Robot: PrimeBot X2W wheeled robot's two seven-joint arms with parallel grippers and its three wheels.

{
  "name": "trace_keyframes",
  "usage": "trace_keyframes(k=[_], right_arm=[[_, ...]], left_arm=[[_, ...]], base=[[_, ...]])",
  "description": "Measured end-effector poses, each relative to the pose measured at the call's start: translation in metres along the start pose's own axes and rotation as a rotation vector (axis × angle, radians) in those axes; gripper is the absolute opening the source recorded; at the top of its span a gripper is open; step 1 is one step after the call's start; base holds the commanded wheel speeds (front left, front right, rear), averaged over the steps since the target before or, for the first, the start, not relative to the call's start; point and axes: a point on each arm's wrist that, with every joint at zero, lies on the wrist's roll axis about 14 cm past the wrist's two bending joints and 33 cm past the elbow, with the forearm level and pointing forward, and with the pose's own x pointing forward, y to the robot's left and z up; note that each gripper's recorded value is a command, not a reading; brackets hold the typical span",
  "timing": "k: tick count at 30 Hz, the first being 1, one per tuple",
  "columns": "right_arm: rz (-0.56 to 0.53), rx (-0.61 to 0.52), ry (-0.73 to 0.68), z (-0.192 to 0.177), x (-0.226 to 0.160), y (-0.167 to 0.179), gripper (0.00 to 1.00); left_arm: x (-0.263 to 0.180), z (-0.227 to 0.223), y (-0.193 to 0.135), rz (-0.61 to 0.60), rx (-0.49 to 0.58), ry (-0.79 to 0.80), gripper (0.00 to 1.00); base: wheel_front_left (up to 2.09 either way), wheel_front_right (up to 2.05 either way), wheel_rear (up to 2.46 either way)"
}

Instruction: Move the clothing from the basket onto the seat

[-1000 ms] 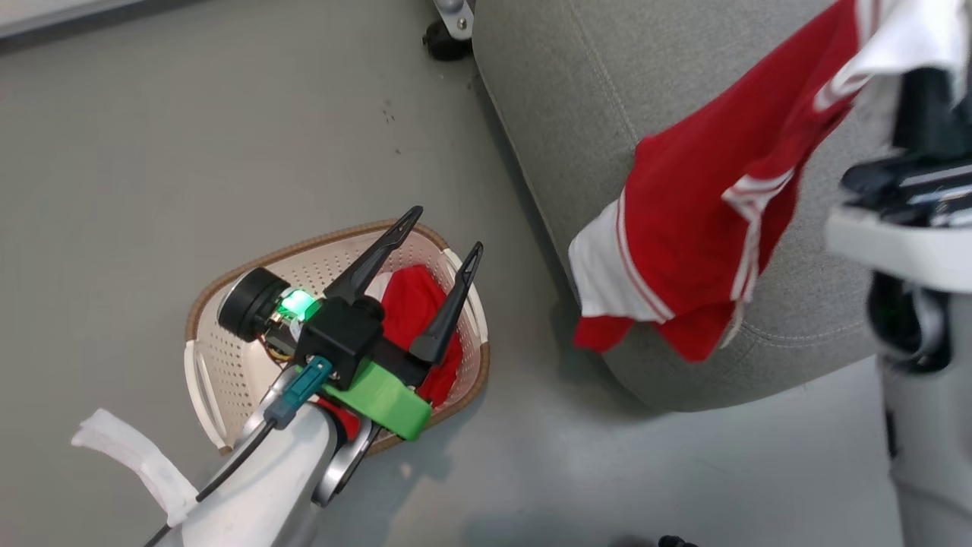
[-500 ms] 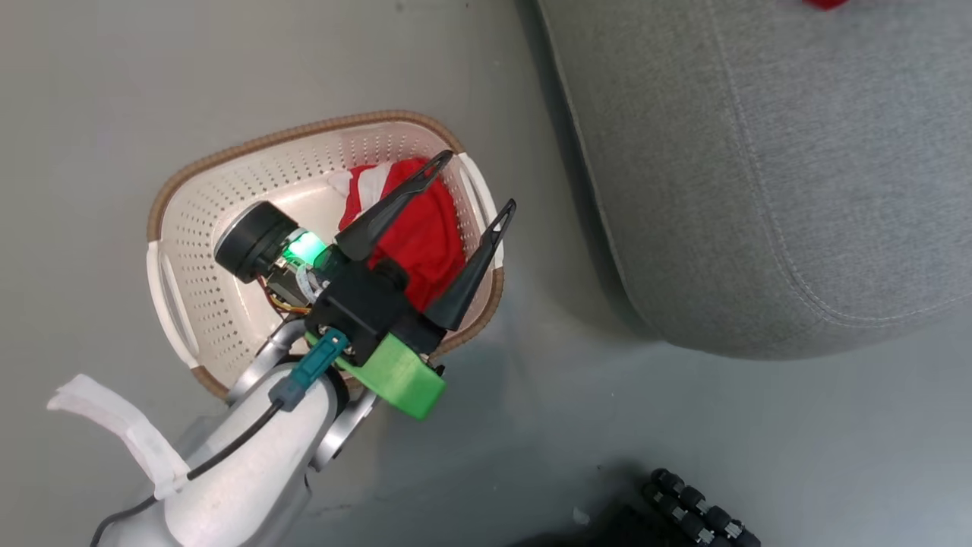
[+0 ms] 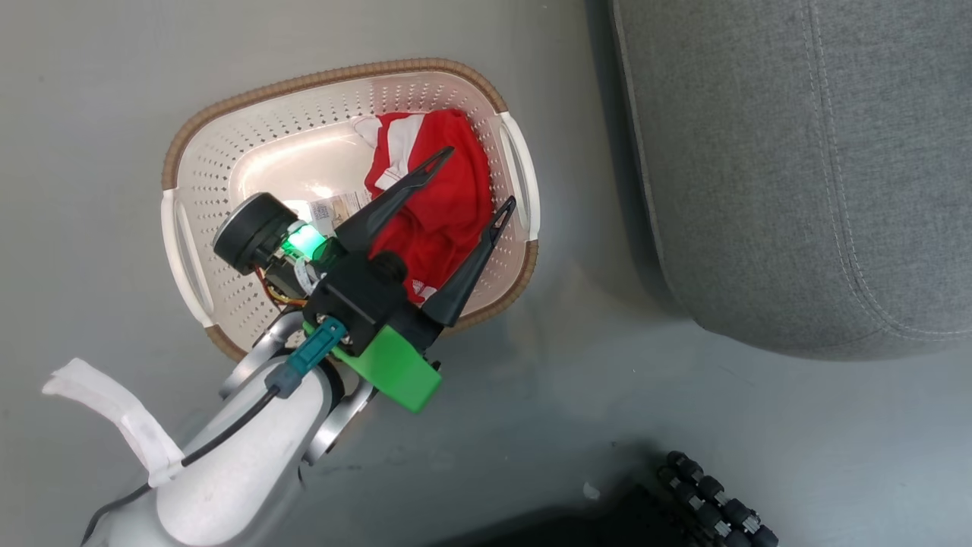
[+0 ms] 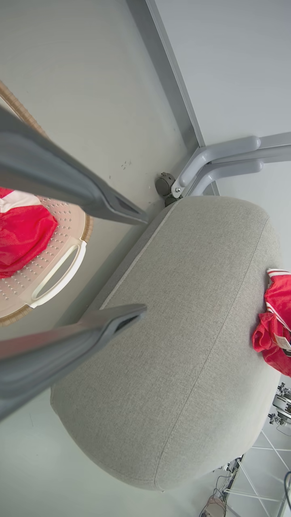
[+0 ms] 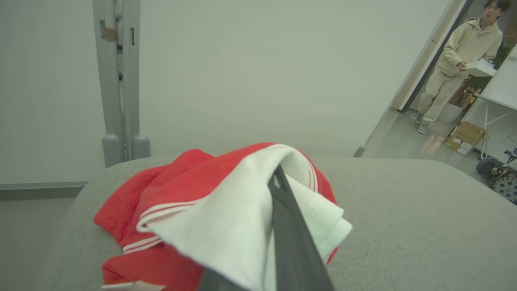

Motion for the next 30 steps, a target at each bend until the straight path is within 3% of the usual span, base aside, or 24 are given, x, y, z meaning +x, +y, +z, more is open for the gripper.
trace_keyframes(k=[3, 5, 6, 7, 8, 17, 21, 30], right_arm=[[-0.02, 0.044, 0.159, -0.054, -0.042, 0.004, 0.0], [-0.045, 0.072, 0.191, -0.063, -0.06, 0.001, 0.0], [-0.053, 0.076, 0.198, -0.064, -0.066, -0.001, 0.12], [-0.059, 0.079, 0.209, -0.066, -0.075, -0.002, 0.49], [-0.06, 0.081, 0.224, -0.069, -0.085, -0.001, 1.0], [-0.064, 0.13, 0.286, -0.069, -0.163, 0.006, 1.0], [-0.005, 0.199, 0.321, -0.07, -0.197, 0.038, 1.0], [0.248, 0.413, 0.236, -0.018, -0.229, 0.138, 1.0]], left_arm=[[-0.006, -0.002, 0.0, -0.002, 0.013, 0.02, 1.0], [-0.008, 0.002, 0.0, 0.004, 0.027, 0.021, 1.0], [-0.009, 0.005, 0.001, 0.012, 0.033, 0.017, 1.0], [-0.009, 0.008, 0.001, 0.019, 0.034, 0.009, 1.0], [-0.01, 0.01, 0.0, 0.025, 0.034, 0.008, 1.0], [-0.024, 0.037, 0.004, 0.192, 0.057, -0.044, 1.0], [-0.033, 0.053, -0.002, 0.248, 0.044, -0.076, 1.0], [-0.087, 0.071, 0.001, 0.484, -0.009, -0.111, 1.0]], base=[[0.0, 0.0, 0.0], [0.0, 0.0, 0.0], [0.0, 0.0, 0.0], [0.0, 0.0, 0.0], [0.0, 0.0, 0.0], [0.0, 0.0, 0.0], [0.0, 0.0, 0.0], [0.0, 0.0, 0.0]])
